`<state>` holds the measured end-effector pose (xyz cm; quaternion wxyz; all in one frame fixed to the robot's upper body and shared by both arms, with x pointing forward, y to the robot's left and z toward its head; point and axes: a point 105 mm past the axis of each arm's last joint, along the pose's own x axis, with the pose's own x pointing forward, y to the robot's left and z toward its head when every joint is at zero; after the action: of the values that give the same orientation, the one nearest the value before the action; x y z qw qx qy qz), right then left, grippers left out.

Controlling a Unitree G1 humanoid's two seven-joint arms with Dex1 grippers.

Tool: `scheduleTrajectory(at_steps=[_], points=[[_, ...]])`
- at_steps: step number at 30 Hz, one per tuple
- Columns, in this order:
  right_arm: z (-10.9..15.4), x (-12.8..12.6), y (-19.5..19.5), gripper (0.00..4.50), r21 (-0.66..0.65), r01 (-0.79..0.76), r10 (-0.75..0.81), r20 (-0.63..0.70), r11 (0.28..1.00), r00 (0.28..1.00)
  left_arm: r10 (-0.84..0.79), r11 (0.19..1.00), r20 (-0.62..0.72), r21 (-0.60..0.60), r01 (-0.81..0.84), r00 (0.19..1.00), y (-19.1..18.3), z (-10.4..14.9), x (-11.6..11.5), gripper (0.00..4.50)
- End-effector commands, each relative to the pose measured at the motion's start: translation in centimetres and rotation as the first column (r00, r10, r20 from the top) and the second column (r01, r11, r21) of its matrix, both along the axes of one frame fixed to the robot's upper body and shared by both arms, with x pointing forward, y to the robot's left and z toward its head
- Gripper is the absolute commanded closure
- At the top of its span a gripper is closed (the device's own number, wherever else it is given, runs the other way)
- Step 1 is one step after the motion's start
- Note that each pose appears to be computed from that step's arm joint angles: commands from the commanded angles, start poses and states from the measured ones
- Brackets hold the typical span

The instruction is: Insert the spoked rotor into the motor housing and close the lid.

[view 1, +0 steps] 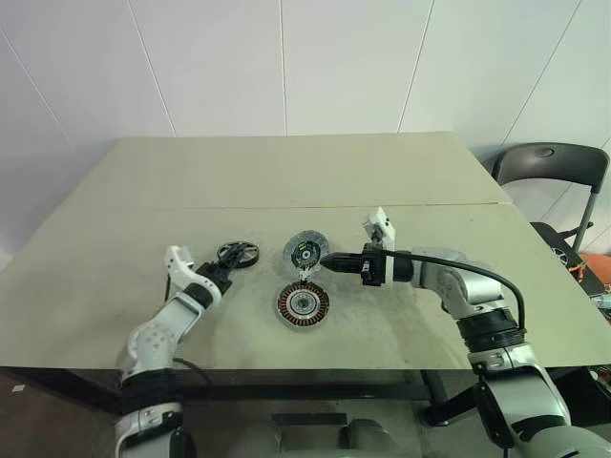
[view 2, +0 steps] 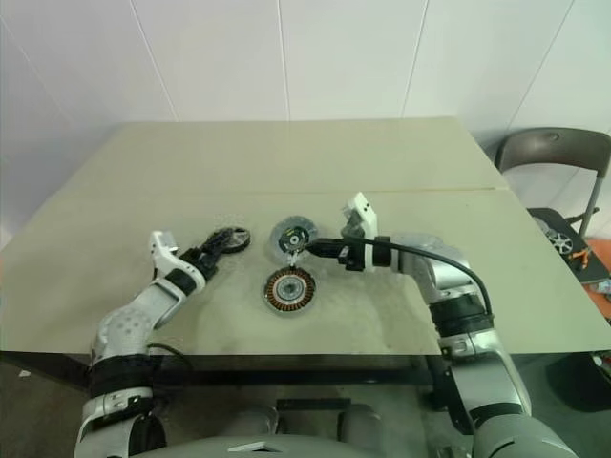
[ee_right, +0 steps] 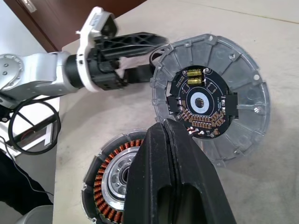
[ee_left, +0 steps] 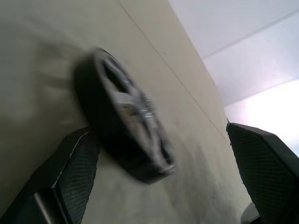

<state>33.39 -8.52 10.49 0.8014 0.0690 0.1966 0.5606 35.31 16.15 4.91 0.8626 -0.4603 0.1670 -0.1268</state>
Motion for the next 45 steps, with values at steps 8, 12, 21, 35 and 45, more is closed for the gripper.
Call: scheduleTrajectory(at_steps=[8,12,21,35,45], points=[[1.4,0.7,-0.4,4.50,0.009,0.022,-0.023,0.060,1.000,0.998,0.009,1.000,-0.018,0.010,-0.009,1.000,-0.4,-0.5,0.8,2.63],[1.4,0.8,-0.3,4.50,0.009,0.024,-0.025,0.062,1.000,0.998,0.075,0.995,0.037,-0.074,-0.072,0.997,0.6,0.9,1.2,3.98],[2.1,-0.4,-1.3,4.50,0.003,-0.045,0.045,0.095,0.999,0.995,-0.016,0.971,0.374,-0.214,0.103,0.927,-0.5,7.4,-0.7,4.08],[0.5,0.2,-6.7,4.50,-0.134,0.042,-0.033,0.067,0.990,0.997,-0.520,0.681,0.608,-0.129,0.721,0.600,-7.7,11.2,-8.1,4.08],[0.4,1.1,-8.5,4.50,-0.153,0.124,-0.112,0.085,0.980,0.990,-0.581,0.694,0.351,-0.257,0.673,0.734,-6.7,6.0,-7.8,4.08]])
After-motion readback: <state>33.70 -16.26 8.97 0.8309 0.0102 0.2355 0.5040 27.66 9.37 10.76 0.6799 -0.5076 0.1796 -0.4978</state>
